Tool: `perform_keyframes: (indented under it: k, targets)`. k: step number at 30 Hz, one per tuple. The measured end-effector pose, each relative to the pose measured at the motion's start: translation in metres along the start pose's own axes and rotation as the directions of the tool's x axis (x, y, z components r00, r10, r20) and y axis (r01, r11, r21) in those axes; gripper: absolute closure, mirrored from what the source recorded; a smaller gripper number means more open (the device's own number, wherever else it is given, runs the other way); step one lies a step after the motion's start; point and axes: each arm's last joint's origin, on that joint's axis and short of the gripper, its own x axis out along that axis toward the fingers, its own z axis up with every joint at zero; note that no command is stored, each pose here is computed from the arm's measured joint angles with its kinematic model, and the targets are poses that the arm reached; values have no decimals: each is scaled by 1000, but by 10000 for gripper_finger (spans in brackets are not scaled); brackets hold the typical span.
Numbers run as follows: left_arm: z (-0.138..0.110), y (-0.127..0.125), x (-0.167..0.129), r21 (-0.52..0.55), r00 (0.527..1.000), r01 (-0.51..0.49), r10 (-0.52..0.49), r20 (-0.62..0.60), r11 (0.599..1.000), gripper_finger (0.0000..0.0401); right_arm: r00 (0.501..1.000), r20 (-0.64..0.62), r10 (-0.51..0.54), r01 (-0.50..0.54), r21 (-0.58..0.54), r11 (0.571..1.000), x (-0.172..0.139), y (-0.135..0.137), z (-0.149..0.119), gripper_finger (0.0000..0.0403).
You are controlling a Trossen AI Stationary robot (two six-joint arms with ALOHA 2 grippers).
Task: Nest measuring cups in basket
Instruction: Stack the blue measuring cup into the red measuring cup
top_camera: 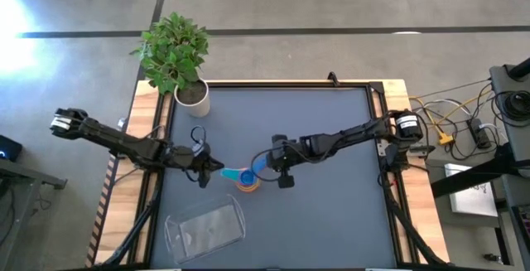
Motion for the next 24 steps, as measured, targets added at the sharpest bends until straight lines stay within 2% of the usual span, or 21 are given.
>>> perform_keyframes:
  k: [7, 11, 19, 24]
  targets:
    - [-3, -4, -1, -18, 985, 136, -138, -104, 990, 401, 1000, 13, -19, 19, 4, 1000, 0, -9, 0, 394]
    - [-8, -7, 0, -20, 969, 182, -183, -165, 983, 401, 1000, 12, -16, 16, 4, 1000, -1, -8, 1, 394]
    - [-17, -6, 9, 10, 957, 160, -153, -245, 987, 401, 1000, 16, -2, 2, 20, 1000, -4, -8, 2, 394]
    - [-24, -4, 17, 22, 950, 123, -112, -292, 992, 401, 998, 3, 62, -62, 25, 998, -3, -6, 0, 394]
